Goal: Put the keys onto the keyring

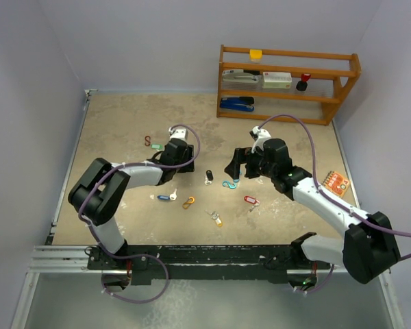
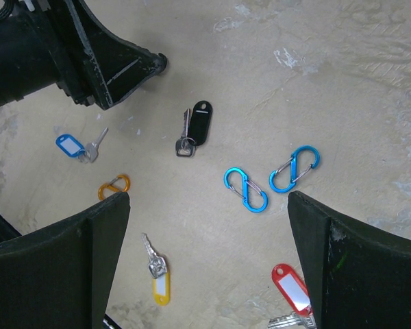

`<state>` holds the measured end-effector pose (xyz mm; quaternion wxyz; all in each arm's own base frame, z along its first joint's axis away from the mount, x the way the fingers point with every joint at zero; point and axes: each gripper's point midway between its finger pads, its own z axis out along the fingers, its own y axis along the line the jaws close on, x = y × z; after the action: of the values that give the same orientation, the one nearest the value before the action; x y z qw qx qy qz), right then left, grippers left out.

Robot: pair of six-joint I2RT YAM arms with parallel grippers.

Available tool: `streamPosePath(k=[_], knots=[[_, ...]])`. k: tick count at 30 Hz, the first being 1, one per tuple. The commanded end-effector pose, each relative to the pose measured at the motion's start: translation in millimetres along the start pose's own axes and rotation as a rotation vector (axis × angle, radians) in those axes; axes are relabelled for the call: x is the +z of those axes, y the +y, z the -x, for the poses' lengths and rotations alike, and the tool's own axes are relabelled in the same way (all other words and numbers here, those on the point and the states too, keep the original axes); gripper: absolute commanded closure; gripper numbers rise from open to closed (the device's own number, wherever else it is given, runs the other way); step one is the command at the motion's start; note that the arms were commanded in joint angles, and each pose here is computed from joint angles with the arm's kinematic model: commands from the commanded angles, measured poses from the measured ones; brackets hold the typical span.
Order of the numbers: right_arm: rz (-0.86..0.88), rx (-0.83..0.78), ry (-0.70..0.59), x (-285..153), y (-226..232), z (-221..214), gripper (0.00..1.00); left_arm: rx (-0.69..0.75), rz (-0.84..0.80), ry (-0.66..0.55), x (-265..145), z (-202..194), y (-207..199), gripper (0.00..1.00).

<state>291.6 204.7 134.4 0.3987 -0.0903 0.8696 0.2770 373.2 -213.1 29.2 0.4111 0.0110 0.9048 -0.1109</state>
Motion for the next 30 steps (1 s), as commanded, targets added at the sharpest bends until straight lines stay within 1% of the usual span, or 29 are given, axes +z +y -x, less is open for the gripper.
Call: streamPosePath(k=[1,11,16,30], knots=[[0.025,-0.033,-0.069,-9.0,9.9,24.3,0.01,-0.022,-0.034,-0.053,5.4,22.4,-9.2,0.42],[0.025,-0.032,-0.061,-6.7,9.2,22.5,0.01,-0.041,-0.104,-0.034,1.7,16.6,-19.0,0.42],[0.025,-0.029,-0.055,-5.3,8.7,21.1,0.01,-0.065,-0.145,-0.010,-0.6,5.7,-25.4,0.42],[0.029,-0.025,-0.055,-5.7,9.6,20.4,0.01,-0.080,-0.167,0.046,-15.0,-28.8,-32.0,0.42]])
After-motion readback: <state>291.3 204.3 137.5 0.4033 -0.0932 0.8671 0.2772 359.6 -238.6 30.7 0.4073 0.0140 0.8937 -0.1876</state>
